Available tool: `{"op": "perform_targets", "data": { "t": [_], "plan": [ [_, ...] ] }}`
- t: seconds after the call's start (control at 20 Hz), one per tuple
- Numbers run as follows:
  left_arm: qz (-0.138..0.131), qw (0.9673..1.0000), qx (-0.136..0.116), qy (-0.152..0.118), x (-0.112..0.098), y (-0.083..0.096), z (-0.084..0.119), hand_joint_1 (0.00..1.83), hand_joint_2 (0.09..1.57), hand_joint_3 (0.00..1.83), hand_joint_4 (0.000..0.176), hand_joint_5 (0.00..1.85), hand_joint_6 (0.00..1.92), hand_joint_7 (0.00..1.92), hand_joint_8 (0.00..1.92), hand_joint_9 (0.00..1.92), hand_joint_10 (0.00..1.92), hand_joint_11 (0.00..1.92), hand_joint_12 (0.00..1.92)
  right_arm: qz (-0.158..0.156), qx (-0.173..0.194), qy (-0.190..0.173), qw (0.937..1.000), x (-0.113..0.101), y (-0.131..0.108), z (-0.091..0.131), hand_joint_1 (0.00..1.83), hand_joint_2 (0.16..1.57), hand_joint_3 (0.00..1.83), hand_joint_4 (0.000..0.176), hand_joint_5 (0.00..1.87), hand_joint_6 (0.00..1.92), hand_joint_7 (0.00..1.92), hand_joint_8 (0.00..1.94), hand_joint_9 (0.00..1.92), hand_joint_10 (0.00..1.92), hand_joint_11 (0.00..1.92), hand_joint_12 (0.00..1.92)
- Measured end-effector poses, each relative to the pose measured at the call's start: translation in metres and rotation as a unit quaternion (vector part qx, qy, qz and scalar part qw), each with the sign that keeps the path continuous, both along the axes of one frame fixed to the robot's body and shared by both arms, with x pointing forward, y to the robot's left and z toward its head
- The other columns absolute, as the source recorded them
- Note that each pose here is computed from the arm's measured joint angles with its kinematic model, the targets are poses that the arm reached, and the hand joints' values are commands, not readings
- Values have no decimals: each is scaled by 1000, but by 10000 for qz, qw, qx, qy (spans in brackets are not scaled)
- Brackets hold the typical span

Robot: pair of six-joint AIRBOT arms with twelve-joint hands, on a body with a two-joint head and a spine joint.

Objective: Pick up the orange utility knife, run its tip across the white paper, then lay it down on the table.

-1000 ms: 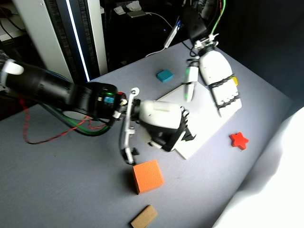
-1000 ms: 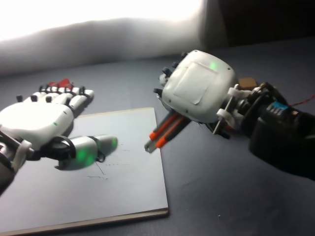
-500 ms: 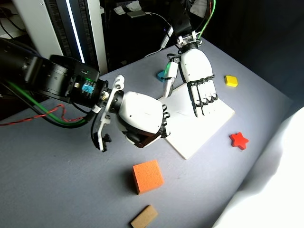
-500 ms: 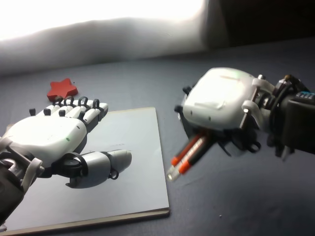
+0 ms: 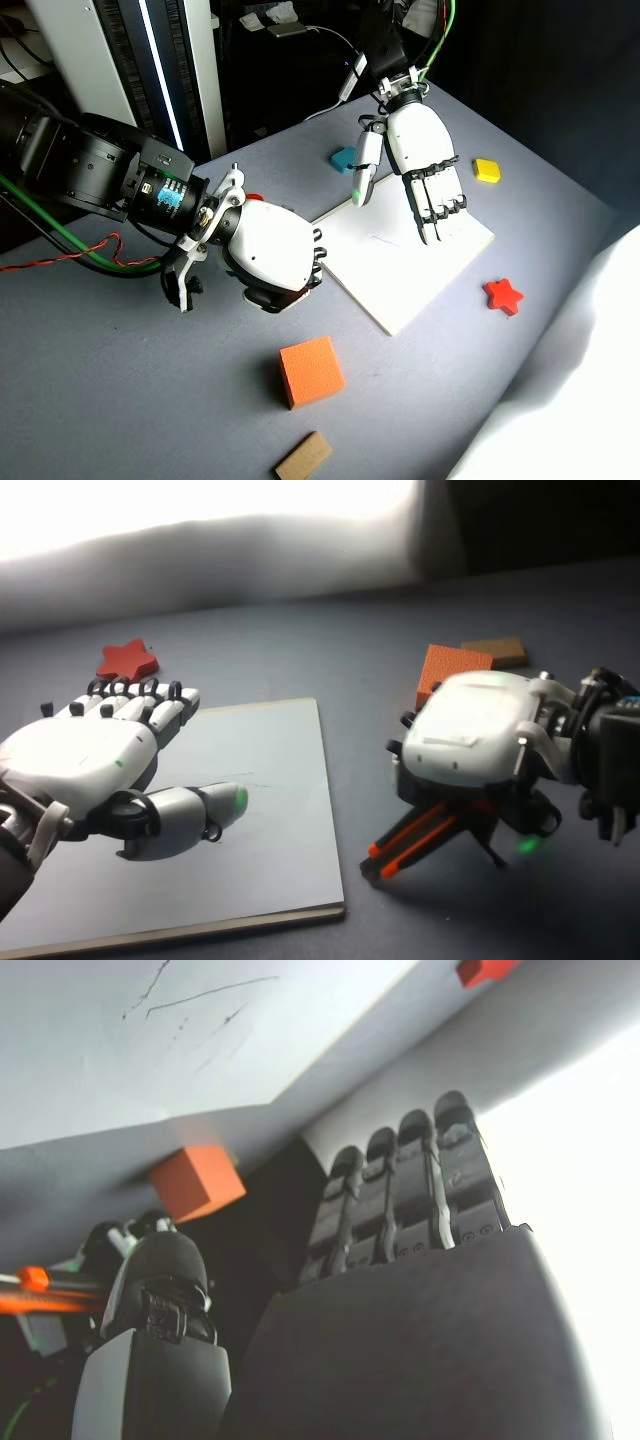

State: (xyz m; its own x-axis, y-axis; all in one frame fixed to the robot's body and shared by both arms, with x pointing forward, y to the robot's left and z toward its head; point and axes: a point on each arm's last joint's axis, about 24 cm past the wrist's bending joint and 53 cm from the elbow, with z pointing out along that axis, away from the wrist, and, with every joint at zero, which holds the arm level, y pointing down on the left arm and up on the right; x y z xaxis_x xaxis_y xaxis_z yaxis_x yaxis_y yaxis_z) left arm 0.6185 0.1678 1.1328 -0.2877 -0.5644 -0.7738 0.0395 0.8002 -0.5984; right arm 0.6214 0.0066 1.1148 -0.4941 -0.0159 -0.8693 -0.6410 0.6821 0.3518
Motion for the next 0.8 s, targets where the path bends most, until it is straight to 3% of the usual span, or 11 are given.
{"op": "perform_targets", "data": {
  "t": [0.1,0.2,0.25,0.3,0.35,0.4,0.45,0.5,0.55,0.7,0.8],
  "plan": [
    [24,10000,-4,-10,1,2,0,0,1240,0,0,0,0,0,0,0,0,13,7,-38,-34,-12,10000,2,-4,-3,1195,615,1465,0,863,1801,1012,1941,1208,1921,1116,1921],
    [18,10000,7,-38,2,2,1,0,1239,0,0,0,0,0,0,0,0,7,6,-76,-60,-71,9999,4,-8,-3,1157,806,1094,0,730,1676,799,1941,918,1921,921,1921],
    [13,10000,9,-41,2,1,2,0,1239,0,0,0,0,0,0,0,0,7,6,-83,-88,-90,9999,3,-11,-3,1157,806,1094,0,730,1676,799,1941,918,1921,921,1921],
    [-56,10000,36,-68,-1,-2,2,0,1239,0,0,0,0,0,0,0,0,9,6,-95,-177,-22,9998,-4,-20,-10,877,1225,471,0,457,1855,312,1695,343,1921,364,1921],
    [-59,10000,45,-59,-2,-2,1,0,1239,0,0,0,0,0,0,0,0,9,6,-91,-179,-20,9998,-5,-21,-10,877,1225,471,0,457,1855,312,1695,343,1921,364,1921],
    [-75,10000,49,-40,-3,-3,0,0,1240,0,0,0,0,0,0,0,0,3,4,-90,-183,-22,9998,-5,-21,-10,762,1101,347,0,91,1009,62,922,68,1305,72,1865],
    [-63,10000,39,-23,-3,-3,-1,0,1240,0,0,0,0,0,0,0,0,1,3,-87,-203,-23,9998,-7,-24,-9,700,1027,344,0,0,316,14,325,0,647,0,1365],
    [-59,10000,39,-27,-3,-3,0,0,1240,0,0,0,0,0,0,0,0,1,3,-89,-214,-43,9997,-8,-26,-8,696,1027,342,0,0,267,30,265,0,598,0,1235],
    [-49,10000,45,-53,-3,-2,1,0,1248,3,0,0,0,0,0,0,0,6,5,-87,-232,-121,9996,-7,-27,-5,543,989,311,0,0,10,0,17,5,31,0,105],
    [-66,10000,32,-52,-5,-4,1,0,1248,3,0,0,0,0,0,0,0,0,2,-147,-272,-144,9994,-5,-35,-6,471,963,280,0,0,0,0,0,0,0,0,0],
    [-57,10000,30,-70,-5,-4,2,0,1249,3,0,0,0,0,0,0,0,13,8,-178,-259,-168,9994,-8,-40,-1,231,1019,223,0,0,0,0,0,0,0,0,0]
  ]
}}
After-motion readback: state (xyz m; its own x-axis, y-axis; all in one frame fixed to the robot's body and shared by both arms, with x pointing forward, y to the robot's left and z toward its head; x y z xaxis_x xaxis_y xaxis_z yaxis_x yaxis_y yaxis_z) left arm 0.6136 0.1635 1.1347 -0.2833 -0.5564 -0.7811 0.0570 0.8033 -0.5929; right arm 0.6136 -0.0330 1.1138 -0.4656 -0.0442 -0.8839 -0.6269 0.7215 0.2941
